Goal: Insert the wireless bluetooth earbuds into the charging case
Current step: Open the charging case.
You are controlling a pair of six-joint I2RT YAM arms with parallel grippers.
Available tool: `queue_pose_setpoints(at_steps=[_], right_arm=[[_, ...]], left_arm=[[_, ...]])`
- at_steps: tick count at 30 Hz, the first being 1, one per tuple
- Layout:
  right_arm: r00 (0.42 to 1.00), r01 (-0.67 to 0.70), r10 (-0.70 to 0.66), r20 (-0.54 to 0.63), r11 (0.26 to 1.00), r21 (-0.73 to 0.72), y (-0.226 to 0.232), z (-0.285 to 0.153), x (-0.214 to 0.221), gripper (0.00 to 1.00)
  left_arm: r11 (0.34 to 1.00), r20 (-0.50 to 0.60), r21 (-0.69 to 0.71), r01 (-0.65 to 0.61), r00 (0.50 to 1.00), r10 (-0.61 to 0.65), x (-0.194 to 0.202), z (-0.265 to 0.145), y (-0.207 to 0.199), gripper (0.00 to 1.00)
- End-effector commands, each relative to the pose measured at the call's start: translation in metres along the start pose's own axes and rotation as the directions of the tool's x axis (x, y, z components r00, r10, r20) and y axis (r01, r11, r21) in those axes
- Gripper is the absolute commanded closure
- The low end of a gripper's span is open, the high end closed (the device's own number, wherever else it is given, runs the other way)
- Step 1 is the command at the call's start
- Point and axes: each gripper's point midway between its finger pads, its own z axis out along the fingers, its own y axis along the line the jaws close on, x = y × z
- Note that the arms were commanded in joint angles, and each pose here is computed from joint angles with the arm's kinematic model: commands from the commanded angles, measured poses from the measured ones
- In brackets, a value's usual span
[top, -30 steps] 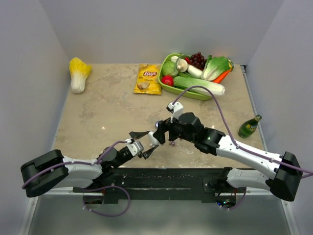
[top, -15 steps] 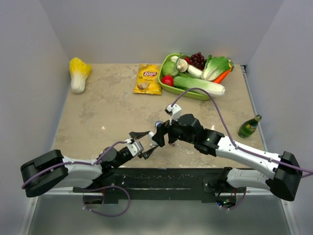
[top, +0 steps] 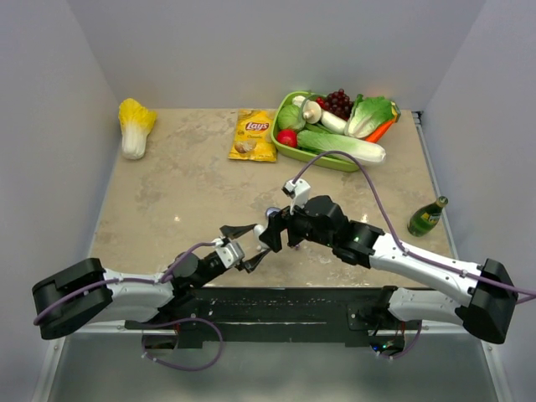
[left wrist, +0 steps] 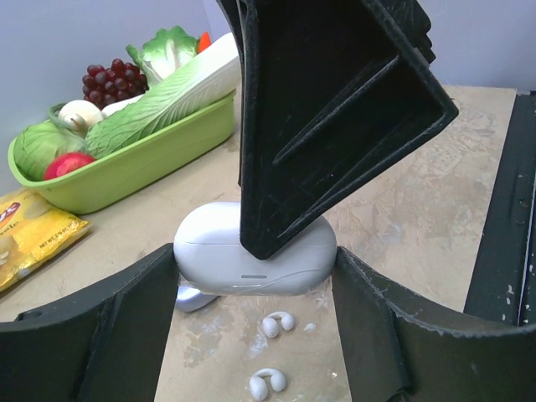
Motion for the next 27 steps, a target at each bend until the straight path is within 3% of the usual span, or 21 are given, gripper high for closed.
queue_pose_setpoints(at_steps=[1, 27], right_arm=[[0.999, -0.009, 0.008, 0.037, 1.000, 0.029, -0.004, -0.006, -0.009, 0.12], [0.992, -0.062, 0.049, 0.119, 0.992, 0.111, -0.021, -0.023, -0.023, 0.16]], left_arm=[[1.000, 0.093, -0.026, -0.001, 0.996, 0.004, -0.013, -0.019, 0.004, 1.00], [1.000, 0.101, -0.030, 0.010, 0.995, -0.007, -0.015, -0.025, 0.004, 1.00]])
